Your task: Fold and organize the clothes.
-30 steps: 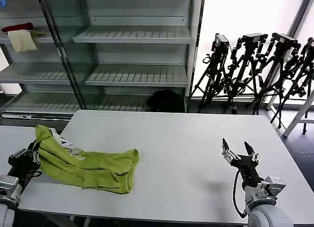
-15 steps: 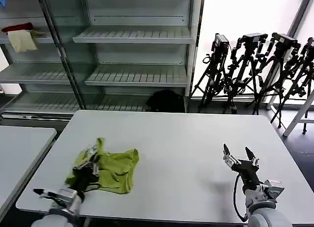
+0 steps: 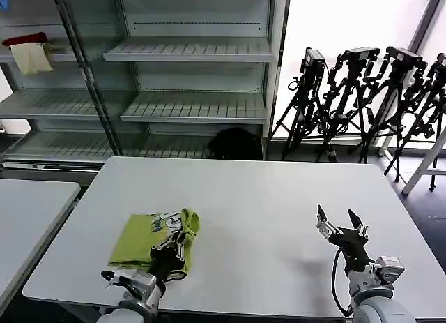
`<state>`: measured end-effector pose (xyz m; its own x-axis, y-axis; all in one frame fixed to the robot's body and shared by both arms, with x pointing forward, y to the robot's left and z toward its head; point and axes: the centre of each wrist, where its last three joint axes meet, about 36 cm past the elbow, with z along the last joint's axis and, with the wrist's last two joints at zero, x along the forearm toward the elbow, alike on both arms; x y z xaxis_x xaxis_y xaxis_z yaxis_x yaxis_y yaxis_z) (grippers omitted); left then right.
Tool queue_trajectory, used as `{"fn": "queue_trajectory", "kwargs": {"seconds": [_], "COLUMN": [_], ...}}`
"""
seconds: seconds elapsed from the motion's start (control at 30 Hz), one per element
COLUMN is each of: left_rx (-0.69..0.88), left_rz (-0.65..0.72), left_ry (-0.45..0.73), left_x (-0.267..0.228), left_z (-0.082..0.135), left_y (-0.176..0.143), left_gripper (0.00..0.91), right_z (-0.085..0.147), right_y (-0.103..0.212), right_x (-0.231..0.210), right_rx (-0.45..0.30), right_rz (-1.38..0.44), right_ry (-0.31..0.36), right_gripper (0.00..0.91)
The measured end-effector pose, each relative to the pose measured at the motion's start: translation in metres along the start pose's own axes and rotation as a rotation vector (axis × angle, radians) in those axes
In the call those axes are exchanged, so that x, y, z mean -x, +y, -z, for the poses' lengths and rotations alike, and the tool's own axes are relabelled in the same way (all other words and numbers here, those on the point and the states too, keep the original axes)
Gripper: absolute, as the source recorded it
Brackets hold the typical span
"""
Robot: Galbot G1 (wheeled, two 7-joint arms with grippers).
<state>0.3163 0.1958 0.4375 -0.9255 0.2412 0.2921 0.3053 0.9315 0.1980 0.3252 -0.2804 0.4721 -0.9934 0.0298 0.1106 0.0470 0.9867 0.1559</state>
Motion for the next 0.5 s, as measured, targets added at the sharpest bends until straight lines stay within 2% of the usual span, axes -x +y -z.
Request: {"fn": "queue_trajectory", "kwargs": {"seconds": [0.27,0.5], "left_rx": [0.006,-0.014], "left_rz": [-0.009,-0.027], "left_ry": [0.043,0.058], "left_x": [0.008,0.008], "left_z": [-0.013,-0.016], "left_y": [-0.014,-0.029], "left_gripper": [0.907,0.907], "right_z": [0.001,0.002], "right_y": [0.003,0.004], "right_x": [-0.001,-0.003], "right_rx": [-0.006,-0.011], "right_rz": [0.001,-0.003], "right_ry": [-0.003,-0.003], "right_gripper": [0.907,0.907]}}
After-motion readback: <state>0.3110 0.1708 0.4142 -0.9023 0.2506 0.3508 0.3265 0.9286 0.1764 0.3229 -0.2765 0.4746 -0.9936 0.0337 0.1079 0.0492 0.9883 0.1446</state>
